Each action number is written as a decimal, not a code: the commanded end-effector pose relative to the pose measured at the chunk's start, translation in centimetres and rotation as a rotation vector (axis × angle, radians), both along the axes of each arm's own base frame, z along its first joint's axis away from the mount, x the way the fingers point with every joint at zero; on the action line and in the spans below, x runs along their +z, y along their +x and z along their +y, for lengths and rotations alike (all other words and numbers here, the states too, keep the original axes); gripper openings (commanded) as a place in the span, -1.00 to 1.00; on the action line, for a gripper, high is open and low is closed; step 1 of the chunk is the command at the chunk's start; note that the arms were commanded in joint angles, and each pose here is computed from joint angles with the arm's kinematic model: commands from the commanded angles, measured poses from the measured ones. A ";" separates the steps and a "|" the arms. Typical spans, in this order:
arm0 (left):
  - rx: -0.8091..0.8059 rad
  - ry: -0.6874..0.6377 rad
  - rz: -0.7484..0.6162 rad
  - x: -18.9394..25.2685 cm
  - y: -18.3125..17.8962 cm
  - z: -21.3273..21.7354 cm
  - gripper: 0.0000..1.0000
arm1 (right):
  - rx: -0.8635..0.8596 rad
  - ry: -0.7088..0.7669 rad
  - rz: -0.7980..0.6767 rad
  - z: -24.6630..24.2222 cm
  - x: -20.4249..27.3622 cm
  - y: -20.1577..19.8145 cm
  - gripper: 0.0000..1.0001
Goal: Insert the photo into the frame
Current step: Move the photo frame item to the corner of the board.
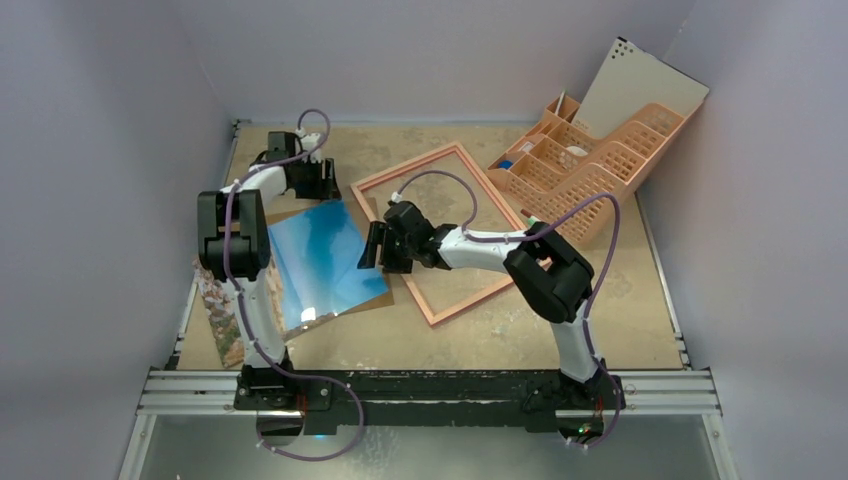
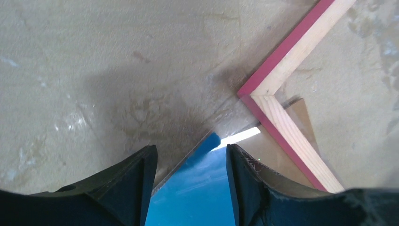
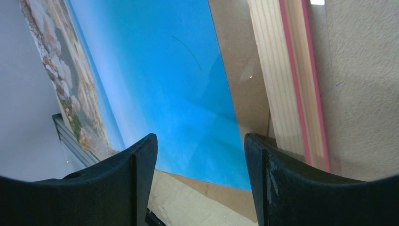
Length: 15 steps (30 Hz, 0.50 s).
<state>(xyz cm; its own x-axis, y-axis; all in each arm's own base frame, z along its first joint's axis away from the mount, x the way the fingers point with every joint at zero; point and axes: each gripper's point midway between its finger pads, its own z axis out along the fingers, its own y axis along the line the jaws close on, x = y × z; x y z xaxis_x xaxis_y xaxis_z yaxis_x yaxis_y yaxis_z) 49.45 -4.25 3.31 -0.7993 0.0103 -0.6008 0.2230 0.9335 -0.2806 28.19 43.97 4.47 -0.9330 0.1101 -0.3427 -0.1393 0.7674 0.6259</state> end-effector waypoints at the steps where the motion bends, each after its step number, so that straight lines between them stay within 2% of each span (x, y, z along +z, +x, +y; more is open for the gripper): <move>1: -0.101 -0.149 0.074 -0.7 -0.9 -1.1 0.14 | 0.004 0.012 0.074 0.1 -0.7 -1.8 0.40; 10: -0.217 -0.354 0.217 -2.0 -2.7 -3.3 0.06 | 0.018 -0.010 0.110 0.4 -2.1 -2.1 0.40; 15: -0.156 -0.353 0.322 -3.5 -2.8 -2.9 0.08 | 0.041 -0.015 0.130 0.4 -2.8 -2.7 0.40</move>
<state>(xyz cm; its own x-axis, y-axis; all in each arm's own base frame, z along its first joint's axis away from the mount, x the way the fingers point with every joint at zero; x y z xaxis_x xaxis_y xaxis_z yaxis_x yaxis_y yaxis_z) 49.64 -6.53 3.63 -0.8610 -0.0185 -0.5083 0.3299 0.7403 -0.5857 27.07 45.09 4.42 -0.9535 0.1085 -0.2811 -0.1148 0.7319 0.6717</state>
